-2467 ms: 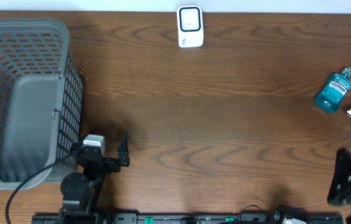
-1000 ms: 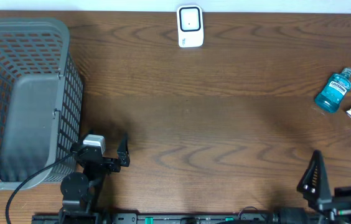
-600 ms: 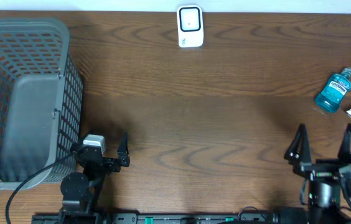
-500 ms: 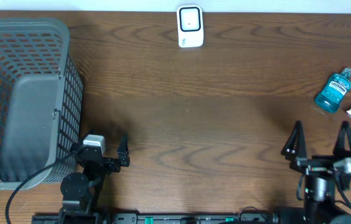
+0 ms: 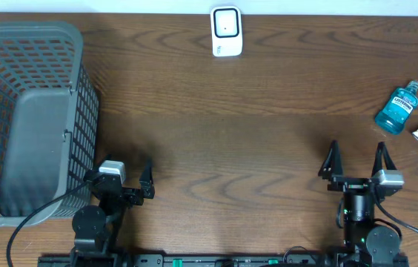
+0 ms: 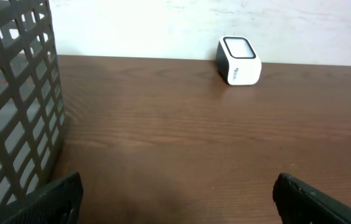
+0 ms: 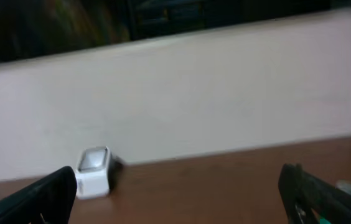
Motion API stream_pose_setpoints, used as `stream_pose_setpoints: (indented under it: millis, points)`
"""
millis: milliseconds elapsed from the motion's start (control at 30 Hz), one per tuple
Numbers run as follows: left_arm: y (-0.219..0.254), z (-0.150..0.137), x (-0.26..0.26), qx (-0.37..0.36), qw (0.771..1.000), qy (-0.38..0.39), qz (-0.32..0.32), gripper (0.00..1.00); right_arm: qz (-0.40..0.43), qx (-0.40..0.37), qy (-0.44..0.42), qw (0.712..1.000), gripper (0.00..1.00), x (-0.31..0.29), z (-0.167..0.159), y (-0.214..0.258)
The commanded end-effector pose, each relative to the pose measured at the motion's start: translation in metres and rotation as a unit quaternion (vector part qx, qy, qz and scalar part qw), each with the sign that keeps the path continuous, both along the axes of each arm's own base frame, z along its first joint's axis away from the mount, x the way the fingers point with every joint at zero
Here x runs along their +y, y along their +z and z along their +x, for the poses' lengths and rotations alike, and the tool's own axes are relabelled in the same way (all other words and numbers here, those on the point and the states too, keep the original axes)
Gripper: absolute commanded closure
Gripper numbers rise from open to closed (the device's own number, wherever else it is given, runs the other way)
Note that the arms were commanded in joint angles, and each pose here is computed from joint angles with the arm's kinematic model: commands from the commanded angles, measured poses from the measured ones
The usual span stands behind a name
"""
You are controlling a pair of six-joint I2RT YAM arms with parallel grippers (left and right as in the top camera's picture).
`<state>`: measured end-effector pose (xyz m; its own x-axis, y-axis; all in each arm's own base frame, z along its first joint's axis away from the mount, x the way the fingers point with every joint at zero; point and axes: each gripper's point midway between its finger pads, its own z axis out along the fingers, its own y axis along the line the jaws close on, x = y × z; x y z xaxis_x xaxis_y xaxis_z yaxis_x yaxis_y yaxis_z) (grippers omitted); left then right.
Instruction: Scan the item barcode
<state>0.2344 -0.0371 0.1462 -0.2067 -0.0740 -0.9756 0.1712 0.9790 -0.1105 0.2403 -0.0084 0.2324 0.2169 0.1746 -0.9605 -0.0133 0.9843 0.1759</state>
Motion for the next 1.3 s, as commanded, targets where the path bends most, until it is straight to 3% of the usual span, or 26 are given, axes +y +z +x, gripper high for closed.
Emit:
stream_pose_setpoints:
  millis: [0,367,1267]
  points:
    - [-0.012,-0.001,-0.001,0.016,1.0,-0.006,0.006,0.02,0.01,0.023,-0.012,1.0,0.01,-0.004,0.003,-0.016]
    - [-0.012,-0.001,-0.001,0.016,1.0,-0.006,0.006,0.02,0.012,0.144,-0.031,0.989,0.01,-0.01,0.005,-0.075]
    - [-0.012,-0.001,-0.001,0.016,1.0,-0.006,0.006,0.02,0.009,0.144,-0.032,0.989,0.01,-0.011,0.005,-0.075]
